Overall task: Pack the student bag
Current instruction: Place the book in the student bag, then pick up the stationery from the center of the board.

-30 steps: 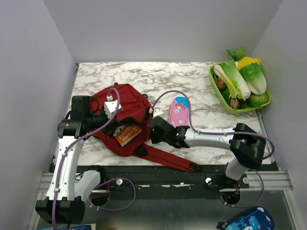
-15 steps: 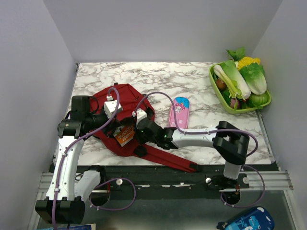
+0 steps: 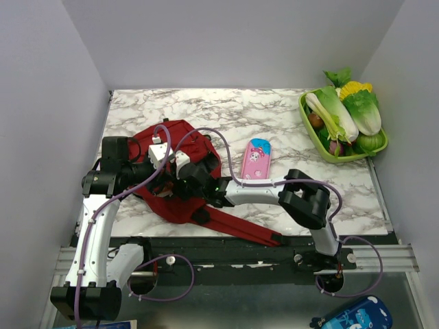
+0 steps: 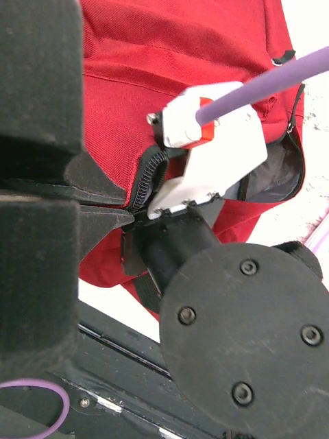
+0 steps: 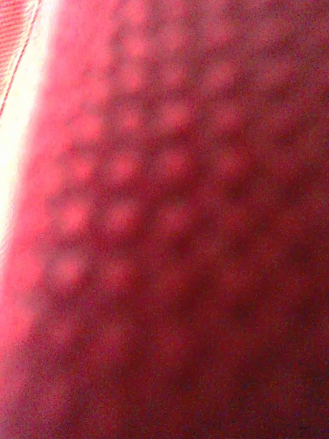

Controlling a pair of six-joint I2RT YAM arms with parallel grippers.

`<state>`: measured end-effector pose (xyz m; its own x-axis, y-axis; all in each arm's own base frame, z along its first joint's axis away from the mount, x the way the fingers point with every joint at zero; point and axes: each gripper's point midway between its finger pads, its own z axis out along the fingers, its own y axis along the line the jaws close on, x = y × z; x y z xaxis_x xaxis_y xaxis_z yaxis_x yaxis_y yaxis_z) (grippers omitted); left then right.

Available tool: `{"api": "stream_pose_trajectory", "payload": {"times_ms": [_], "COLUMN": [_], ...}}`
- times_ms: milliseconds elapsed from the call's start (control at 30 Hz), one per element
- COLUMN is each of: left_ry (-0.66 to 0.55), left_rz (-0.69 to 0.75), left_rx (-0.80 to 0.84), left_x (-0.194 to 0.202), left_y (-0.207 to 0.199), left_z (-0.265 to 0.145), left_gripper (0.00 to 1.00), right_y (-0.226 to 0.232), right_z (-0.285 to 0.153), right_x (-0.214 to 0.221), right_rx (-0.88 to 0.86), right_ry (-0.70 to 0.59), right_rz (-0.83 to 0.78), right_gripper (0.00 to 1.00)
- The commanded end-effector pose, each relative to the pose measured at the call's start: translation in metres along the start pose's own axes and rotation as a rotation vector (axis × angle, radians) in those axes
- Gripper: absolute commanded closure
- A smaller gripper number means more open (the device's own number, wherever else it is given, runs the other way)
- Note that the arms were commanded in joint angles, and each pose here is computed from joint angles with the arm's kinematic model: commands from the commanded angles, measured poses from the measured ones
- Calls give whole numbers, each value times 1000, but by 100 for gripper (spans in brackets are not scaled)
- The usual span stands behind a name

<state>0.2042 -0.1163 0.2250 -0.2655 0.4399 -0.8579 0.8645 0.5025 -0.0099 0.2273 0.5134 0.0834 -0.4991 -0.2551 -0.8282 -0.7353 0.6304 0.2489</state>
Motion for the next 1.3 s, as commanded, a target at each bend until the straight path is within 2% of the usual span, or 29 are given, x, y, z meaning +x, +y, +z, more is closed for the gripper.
{"api": "stream_pose_trajectory", "payload": {"times_ms": [0,67,133,167,233,300,333,400,467,533,567,600,633,667,700,833,1000,1033,1133,1267], "left_ry": [-48,-46,-41,-39,-39,-38,-37,-37,-40,-45,-43,-43,-45,-44,-43,-47,-53,-56,-57,-58], "left_rz": [43,45,43,42,45,46,45,47,51,52,47,46,45,47,44,47,39,37,35,37], "left_rx": [12,12,14,15,15,16,17,15,15,19,22,24,27,27,28,31,39,39,41,40], "left_x": [-20,-20,-18,-17,-16,-15,-14,-13,-13,-14,-13,-13,-13,-12,-12,-11,-11,-11,-12,-12], "left_y": [-3,-2,-2,-2,-2,-3,-3,-4,-4,-5,-5,-5,-6,-6,-6,-6,-7,-7,-6,-6], "left_z": [-6,-5,-5,-4,-4,-4,-4,-4,-4,-3,-3,-3,-2,-2,-2,-1,1,1,2,2], "left_gripper": [99,99,99,99,99,99,99,99,99,99,99,99,99,99,99,99,99,99,99,99], "right_y": [16,11,0,-1,-10,-17,-28,-55,-87,-121,-137,-166,-178,-185,-211,-255,-301,-303,-298,-294], "right_z": [15,9,0,-14,-29,-52,-61,-88,-107,-130,-137,-148,-154,-154,-162,-178,-191,-190,-178,-165], "right_x": [-17,-21,-8,-19,-5,-20,-8,-23,-15,-12,-9,5,8,14,21,40,51,59,45,42], "right_rx": [-62,-41,-8,-3,1,38,77,198,317,436,503,589,617,604,654,708,692,669,512,429], "right_ry": [-48,-60,-47,-82,-85,-127,-109,-177,-180,-155,-161,-94,-75,-38,-2,42,41,47,-4,-14], "right_rz": [-24,-28,-34,-30,-35,-29,-32,8,92,162,214,251,293,344,398,511,678,695,717,730], "right_gripper": [99,94,89,84,80,78,77,71,51,43,33,27,22,12,8,0,0,0,0,0]}}
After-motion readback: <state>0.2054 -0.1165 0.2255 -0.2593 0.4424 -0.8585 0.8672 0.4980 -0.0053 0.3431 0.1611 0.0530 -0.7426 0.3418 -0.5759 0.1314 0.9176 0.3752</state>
